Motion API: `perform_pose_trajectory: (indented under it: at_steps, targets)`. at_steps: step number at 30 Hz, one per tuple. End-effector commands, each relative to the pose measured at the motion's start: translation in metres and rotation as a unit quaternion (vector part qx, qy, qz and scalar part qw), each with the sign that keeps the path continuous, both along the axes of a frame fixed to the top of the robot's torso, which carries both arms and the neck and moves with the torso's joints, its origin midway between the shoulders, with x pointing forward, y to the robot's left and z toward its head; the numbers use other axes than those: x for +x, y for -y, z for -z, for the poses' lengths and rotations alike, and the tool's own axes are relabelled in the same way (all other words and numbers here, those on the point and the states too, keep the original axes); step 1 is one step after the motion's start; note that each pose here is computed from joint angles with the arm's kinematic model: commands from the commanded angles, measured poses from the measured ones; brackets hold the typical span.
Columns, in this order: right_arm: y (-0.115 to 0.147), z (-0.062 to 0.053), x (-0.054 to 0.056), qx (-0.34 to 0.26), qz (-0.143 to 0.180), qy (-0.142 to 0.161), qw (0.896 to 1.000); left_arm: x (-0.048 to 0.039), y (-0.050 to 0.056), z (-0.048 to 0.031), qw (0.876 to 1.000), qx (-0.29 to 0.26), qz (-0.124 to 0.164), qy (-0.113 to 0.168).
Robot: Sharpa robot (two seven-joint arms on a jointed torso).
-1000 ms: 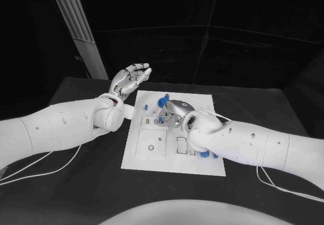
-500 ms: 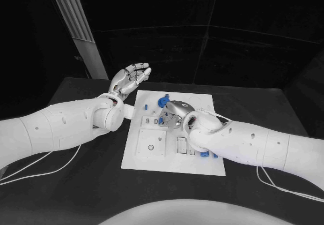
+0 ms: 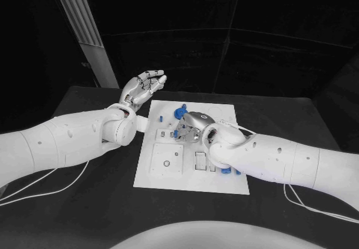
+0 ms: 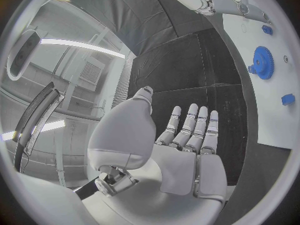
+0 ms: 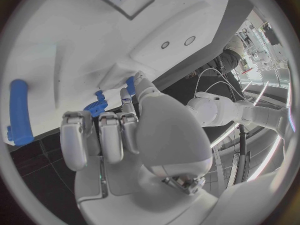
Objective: Assemble the parts on the task board
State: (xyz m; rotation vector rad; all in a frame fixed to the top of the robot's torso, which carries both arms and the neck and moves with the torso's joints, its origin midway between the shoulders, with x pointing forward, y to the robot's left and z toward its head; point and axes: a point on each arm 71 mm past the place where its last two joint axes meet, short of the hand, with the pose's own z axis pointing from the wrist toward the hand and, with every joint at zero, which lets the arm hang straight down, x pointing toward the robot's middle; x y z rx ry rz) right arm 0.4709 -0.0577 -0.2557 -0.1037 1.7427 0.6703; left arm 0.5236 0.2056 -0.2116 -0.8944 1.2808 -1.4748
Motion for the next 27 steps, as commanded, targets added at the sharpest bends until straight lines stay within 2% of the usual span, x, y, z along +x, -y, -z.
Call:
perform_pose_trajectory:
  at_steps: [1, 9, 18, 24, 27]
  targets:
    - [-0.001, -0.002, 0.0, 0.003, -0.003, 0.008, 1.0, -0.0056, 0.0, -0.0189, 0.991, -0.037, 0.013, 0.128]
    - [0.0, -0.002, 0.0, 0.004, 0.001, 0.008, 1.0, -0.0055, 0.0, -0.0188, 0.991, -0.037, 0.013, 0.127]
    - [0.01, -0.009, -0.004, 0.027, 0.01, 0.031, 0.999, -0.006, -0.002, -0.0185, 0.991, -0.038, 0.014, 0.124]
    - [0.029, -0.023, -0.01, 0.054, 0.015, 0.061, 0.997, -0.0061, -0.006, -0.0182, 0.992, -0.034, 0.01, 0.121]
    - [0.038, -0.036, -0.01, 0.076, 0.015, 0.076, 0.994, -0.0068, -0.009, -0.0182, 0.993, -0.024, 0.012, 0.119]
